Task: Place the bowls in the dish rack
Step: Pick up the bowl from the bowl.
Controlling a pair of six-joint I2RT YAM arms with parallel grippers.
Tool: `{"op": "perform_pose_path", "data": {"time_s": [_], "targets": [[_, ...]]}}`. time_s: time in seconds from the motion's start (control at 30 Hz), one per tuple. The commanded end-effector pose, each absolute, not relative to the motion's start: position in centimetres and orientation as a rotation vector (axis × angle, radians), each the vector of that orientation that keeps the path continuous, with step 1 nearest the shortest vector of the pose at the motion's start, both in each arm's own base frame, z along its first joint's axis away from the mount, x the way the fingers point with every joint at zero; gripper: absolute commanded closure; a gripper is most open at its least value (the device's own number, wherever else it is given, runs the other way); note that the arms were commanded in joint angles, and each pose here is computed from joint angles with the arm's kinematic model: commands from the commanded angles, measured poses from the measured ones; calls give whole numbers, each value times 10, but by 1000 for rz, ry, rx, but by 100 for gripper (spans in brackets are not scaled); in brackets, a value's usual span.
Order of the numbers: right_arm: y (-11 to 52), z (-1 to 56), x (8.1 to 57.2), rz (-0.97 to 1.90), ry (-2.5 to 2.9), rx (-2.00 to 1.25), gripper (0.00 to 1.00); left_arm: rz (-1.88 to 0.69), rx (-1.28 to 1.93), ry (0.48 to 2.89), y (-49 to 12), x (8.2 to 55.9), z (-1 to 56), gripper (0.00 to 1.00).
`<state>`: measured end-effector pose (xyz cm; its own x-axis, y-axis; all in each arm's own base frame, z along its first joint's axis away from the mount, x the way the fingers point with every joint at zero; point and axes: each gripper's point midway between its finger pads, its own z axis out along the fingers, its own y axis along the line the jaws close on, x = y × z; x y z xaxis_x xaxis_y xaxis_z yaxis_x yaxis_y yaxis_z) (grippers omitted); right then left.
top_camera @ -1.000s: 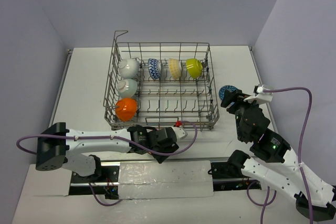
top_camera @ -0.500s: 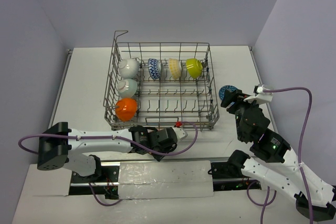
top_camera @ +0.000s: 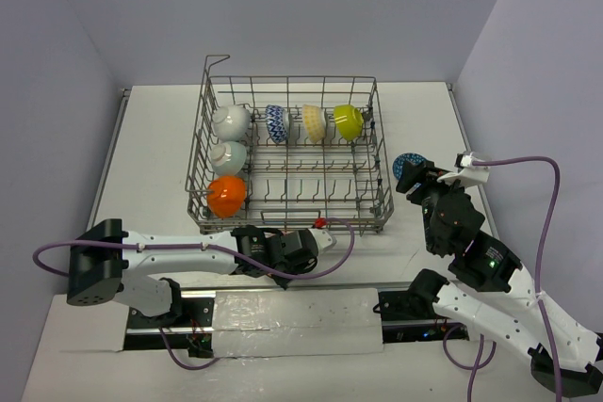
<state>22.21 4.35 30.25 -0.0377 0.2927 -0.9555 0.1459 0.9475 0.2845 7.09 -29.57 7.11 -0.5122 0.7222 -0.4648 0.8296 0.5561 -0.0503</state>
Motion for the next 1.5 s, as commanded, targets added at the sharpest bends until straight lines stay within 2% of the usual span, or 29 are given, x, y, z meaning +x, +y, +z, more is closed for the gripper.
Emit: {"op": "perform_pose_path", "data": {"time_s": [0.0, 0.47, 0.6, 0.87, 1.0, 1.47], "targets": [[40, 303, 223, 111, 1606, 374, 31, -371, 1224, 2384, -303, 76, 79, 75], [39, 303, 223, 110, 1606, 375, 31, -350, 1178, 2368, -302, 82, 95, 80], [39, 303, 222, 112, 1605, 377, 31, -343, 1170, 2364, -302, 84, 98, 88], [40, 304, 223, 113, 1605, 376, 31, -330, 1162, 2365, -301, 86, 101, 93], [40, 303, 223, 111, 1606, 374, 31, -327, 1159, 2362, -301, 87, 104, 100], [40, 304, 223, 106, 1608, 373, 31, -326, 1111, 2334, -304, 93, 122, 100]]}}
